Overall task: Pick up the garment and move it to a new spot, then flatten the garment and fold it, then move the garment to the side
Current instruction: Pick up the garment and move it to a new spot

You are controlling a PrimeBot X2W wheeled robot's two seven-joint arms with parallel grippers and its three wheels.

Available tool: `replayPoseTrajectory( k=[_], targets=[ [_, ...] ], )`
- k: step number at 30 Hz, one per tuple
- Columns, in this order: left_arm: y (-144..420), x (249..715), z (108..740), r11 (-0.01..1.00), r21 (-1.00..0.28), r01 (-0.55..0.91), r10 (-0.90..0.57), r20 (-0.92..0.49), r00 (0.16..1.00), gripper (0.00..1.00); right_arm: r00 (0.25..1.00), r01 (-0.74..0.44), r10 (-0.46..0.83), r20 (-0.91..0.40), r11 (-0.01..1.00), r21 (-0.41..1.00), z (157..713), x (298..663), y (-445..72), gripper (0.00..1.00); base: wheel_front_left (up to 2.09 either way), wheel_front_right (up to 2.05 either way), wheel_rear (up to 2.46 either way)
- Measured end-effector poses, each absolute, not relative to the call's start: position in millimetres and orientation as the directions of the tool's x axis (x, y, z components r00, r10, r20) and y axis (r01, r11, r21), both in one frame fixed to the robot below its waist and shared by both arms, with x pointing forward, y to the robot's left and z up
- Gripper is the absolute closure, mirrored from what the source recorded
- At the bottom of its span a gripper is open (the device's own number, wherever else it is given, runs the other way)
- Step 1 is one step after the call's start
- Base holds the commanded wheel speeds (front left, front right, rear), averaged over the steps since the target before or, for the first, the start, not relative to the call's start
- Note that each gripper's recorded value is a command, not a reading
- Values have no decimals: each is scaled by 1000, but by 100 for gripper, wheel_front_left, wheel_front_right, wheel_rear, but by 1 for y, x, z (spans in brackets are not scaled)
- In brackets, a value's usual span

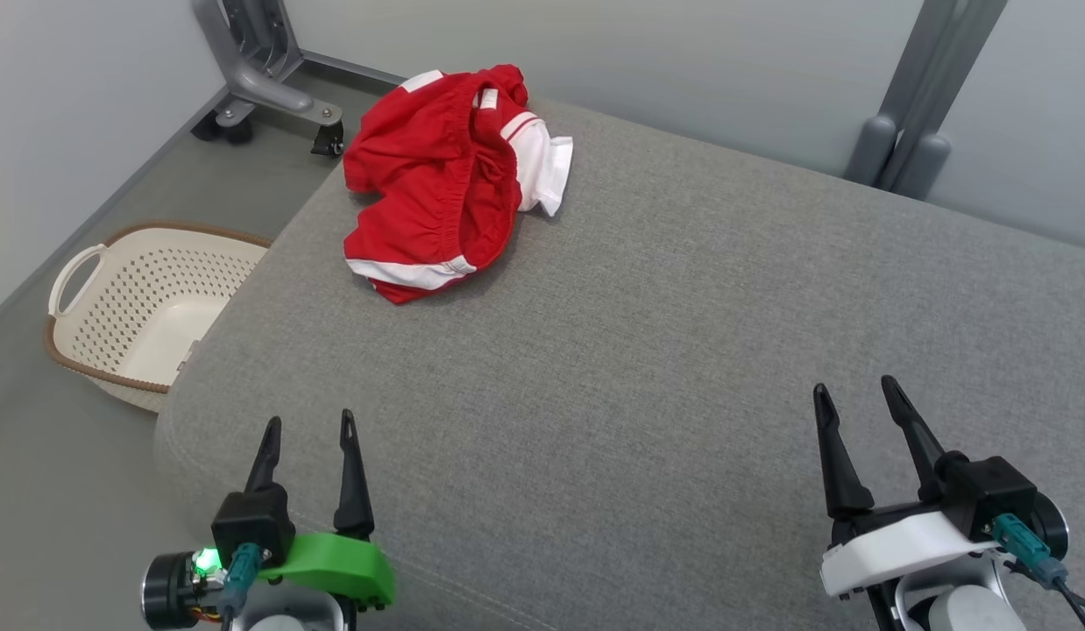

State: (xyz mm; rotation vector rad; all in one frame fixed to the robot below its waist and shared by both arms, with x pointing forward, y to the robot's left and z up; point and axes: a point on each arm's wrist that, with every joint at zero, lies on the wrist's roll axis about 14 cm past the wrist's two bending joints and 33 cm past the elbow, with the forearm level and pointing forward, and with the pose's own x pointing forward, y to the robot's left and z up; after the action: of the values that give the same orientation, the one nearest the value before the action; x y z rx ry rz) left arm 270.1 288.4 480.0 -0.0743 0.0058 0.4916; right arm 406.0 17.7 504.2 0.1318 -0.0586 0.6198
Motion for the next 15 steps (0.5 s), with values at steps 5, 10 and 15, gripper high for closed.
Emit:
replayPoseTrajectory(
  k=[5,10,15],
  targets=[
    [308,290,501,882,-22,-471,472,36,881,0,827,-561,552,104,823,94,505,418,11,0,0,0,0],
    [343,335,554,890,83,-449,432,165,887,0,846,-531,522,108,845,71,501,433,1,0,0,0,0],
    [370,394,601,894,193,-404,370,188,910,0,864,-498,492,106,866,44,495,450,-10,0,0,0,0]
  ],
)
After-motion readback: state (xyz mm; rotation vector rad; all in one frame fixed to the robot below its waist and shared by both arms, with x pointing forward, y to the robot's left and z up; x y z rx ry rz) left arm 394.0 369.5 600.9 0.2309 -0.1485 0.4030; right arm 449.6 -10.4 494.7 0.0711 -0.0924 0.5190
